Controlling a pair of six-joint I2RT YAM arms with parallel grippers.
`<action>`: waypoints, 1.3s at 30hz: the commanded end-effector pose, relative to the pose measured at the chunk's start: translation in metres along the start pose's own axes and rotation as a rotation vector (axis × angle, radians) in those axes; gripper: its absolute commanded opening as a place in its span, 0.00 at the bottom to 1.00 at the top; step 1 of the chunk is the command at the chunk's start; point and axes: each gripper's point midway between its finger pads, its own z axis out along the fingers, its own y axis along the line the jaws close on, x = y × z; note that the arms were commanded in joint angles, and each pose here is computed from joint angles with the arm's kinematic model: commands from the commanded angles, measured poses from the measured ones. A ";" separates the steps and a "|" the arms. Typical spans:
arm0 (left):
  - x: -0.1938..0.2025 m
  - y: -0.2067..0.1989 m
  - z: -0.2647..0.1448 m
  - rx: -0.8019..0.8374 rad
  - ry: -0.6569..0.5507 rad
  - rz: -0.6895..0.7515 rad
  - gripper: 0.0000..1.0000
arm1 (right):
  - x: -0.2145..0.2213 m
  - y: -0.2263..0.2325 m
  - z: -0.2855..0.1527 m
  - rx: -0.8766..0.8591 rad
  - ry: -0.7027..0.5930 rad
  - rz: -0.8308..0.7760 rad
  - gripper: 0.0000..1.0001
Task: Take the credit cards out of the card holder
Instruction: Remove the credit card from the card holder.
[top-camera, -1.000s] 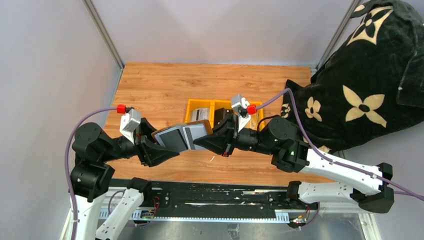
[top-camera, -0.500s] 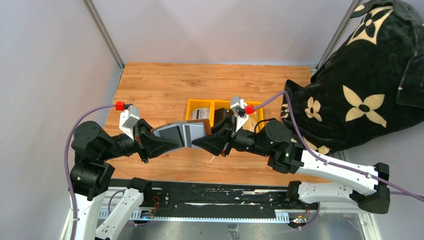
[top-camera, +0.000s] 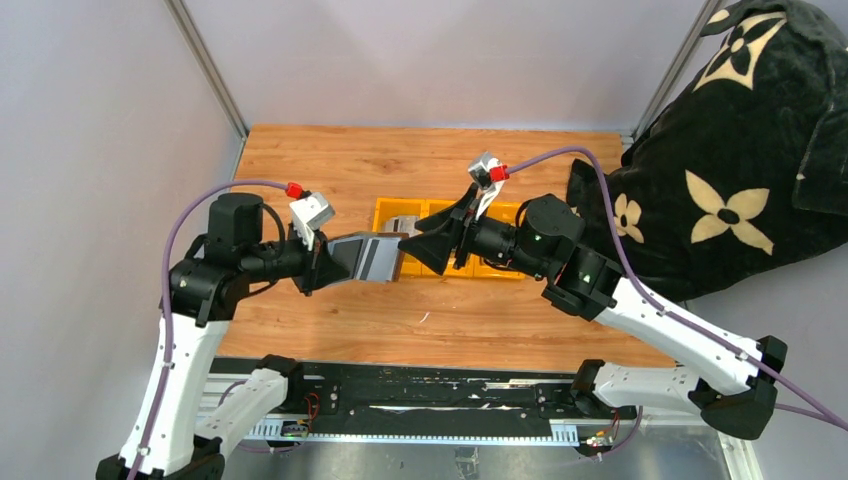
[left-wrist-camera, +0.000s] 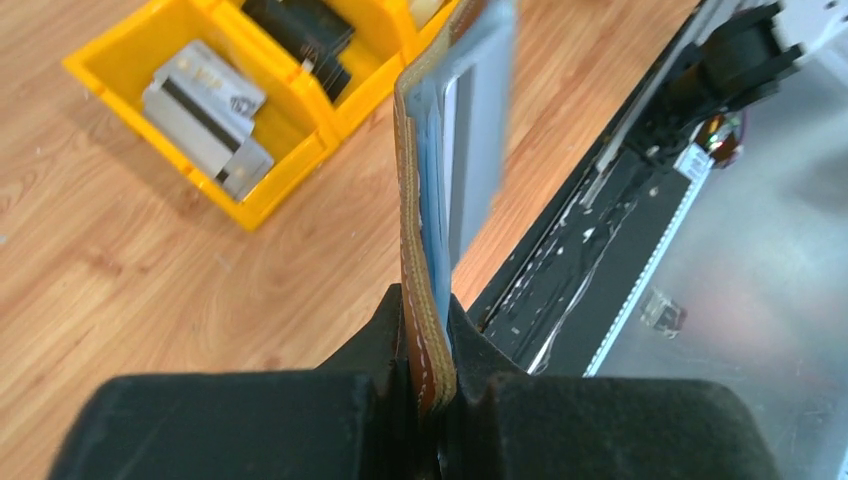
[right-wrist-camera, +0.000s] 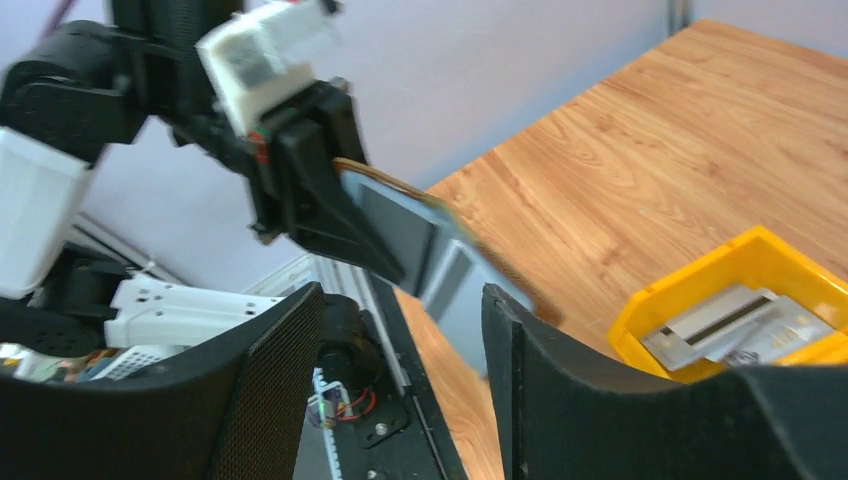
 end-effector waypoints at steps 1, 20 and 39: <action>0.007 0.013 -0.003 -0.061 0.067 0.030 0.00 | -0.002 0.016 0.002 -0.081 0.022 0.049 0.62; -0.021 -0.061 -0.015 0.319 -0.047 -0.028 0.00 | 0.051 0.045 0.037 -0.325 0.146 0.277 0.60; -0.022 -0.096 -0.029 0.532 -0.078 -0.058 0.07 | 0.036 0.061 0.044 -0.385 0.111 0.273 0.34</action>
